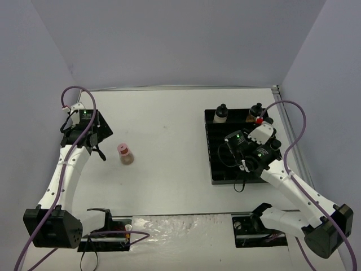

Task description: Organize the condiment bottles

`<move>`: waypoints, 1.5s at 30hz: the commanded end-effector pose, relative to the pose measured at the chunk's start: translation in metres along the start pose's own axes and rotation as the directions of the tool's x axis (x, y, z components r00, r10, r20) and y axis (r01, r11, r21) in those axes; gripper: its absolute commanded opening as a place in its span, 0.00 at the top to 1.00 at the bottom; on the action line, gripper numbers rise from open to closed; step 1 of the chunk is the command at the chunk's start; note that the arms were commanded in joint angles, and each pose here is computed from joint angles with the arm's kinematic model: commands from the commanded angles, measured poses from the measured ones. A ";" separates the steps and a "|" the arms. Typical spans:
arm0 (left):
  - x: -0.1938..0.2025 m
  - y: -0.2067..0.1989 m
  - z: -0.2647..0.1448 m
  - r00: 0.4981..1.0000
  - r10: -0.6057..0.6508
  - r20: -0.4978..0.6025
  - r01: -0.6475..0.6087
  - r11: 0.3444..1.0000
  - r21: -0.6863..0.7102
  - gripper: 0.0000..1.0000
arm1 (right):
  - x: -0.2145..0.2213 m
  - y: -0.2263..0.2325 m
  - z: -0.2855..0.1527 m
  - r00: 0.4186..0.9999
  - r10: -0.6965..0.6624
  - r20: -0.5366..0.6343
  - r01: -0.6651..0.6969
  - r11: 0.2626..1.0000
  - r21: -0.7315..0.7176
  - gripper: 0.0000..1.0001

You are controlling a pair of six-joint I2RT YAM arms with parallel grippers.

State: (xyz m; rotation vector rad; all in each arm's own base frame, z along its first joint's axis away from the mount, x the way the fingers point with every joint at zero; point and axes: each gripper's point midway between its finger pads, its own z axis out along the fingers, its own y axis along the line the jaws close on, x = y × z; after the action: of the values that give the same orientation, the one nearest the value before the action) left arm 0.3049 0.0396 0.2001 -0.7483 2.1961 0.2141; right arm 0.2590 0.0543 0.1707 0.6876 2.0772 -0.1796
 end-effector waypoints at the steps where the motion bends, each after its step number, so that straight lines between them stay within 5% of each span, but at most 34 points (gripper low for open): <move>1: -0.024 -0.016 -0.007 0.997 -0.036 0.064 0.032 0.998 0.056 0.03 | -0.020 -0.035 0.007 0.988 0.123 0.097 -0.134 0.983 0.123 1.00; 19: -0.021 -0.019 -0.002 0.999 -0.031 0.045 0.028 0.998 0.057 0.03 | 0.002 -0.104 0.024 0.965 0.221 0.141 -0.258 0.889 0.378 1.00; 45: -0.021 -0.018 -0.002 0.998 -0.027 0.050 0.024 0.998 0.058 0.03 | 0.033 -0.113 0.043 0.952 0.265 0.154 -0.307 0.840 0.448 0.96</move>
State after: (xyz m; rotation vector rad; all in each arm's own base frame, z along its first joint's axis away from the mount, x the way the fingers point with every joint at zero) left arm 0.3106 0.0335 0.1886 -0.7349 2.2394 0.1985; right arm 0.2094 -0.0339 0.0998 1.2230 1.9263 -0.5033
